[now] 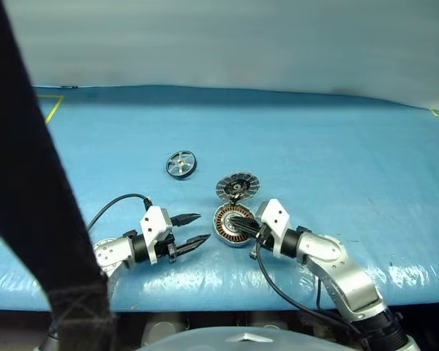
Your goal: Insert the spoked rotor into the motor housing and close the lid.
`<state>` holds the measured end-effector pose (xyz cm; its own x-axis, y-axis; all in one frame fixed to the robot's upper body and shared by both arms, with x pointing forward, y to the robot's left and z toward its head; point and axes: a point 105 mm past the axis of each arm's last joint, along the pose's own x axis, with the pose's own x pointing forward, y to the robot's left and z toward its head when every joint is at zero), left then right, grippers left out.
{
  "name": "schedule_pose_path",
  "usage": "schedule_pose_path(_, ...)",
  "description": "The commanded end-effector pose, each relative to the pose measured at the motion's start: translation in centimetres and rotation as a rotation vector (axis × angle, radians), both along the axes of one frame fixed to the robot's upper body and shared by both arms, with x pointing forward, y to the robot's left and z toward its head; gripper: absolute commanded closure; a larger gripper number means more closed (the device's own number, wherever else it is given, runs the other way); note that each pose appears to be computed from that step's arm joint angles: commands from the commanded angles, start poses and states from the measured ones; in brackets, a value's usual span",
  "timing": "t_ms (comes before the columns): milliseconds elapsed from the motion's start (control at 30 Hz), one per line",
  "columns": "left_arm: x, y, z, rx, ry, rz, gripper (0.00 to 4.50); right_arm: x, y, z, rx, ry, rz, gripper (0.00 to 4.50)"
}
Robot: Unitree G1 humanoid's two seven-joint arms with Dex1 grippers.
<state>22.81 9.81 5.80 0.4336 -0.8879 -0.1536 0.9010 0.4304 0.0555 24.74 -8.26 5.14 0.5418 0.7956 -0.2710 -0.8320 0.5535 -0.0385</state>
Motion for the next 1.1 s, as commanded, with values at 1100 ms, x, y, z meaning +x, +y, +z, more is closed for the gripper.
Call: schedule_pose_path(1100, 0.5, -0.6, -0.7, -0.016, -0.018, 0.000, 1.84, 0.1, -0.5, 2.0, 0.161, 0.006, -0.074, 4.47)
